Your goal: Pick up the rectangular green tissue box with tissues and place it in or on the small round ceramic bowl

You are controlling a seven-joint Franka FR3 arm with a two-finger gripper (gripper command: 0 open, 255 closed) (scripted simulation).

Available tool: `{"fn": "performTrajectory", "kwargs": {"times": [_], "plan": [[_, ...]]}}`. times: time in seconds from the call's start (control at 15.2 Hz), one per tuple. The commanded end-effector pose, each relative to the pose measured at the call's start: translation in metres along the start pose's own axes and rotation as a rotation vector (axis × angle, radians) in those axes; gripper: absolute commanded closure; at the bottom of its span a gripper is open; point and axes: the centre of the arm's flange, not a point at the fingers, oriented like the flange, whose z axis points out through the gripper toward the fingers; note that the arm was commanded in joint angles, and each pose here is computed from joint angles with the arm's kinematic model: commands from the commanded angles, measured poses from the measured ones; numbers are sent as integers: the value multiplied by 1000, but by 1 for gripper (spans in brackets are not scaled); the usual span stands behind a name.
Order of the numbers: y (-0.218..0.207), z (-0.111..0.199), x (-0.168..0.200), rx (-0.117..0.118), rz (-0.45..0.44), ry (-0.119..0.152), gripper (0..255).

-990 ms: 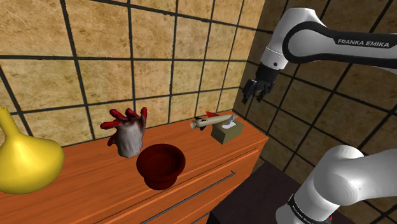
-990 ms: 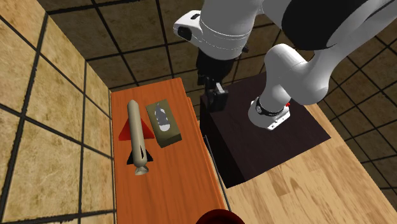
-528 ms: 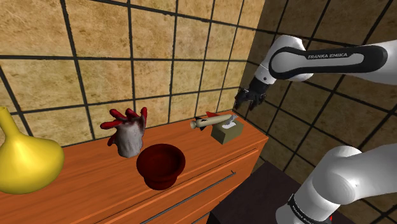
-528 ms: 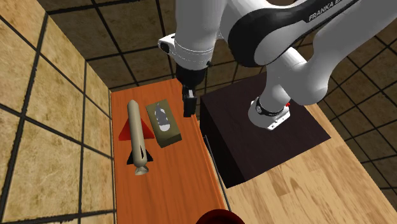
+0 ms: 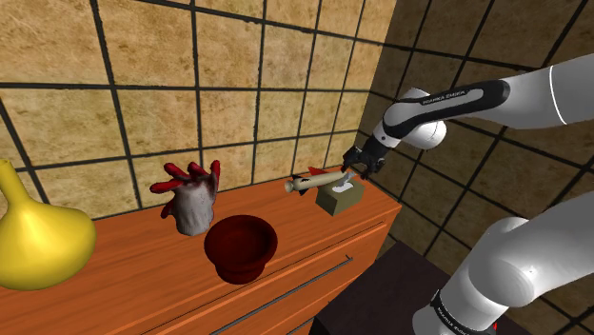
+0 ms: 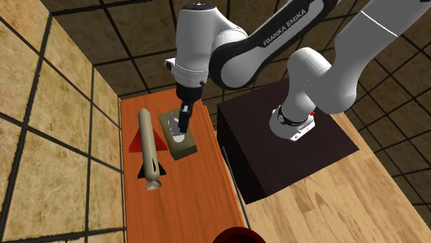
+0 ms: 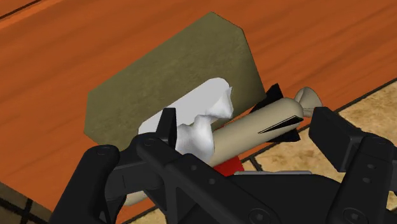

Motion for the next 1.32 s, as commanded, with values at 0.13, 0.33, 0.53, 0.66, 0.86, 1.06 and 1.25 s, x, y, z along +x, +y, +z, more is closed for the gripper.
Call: {"fn": "performTrajectory", "kwargs": {"times": [0.13, 0.33, 0.53, 0.66, 0.86, 1.06, 1.25], "plan": [[14, 30, 11, 29, 47, 16, 0], [13, 46, 11, 29, 47, 16, 0], [13, 59, 11, 29, 47, 16, 0], [13, 59, 11, 29, 47, 16, 0], [13, 59, 11, 29, 47, 16, 0], [13, 59, 11, 29, 47, 16, 0], [13, 59, 11, 29, 47, 16, 255]]}}
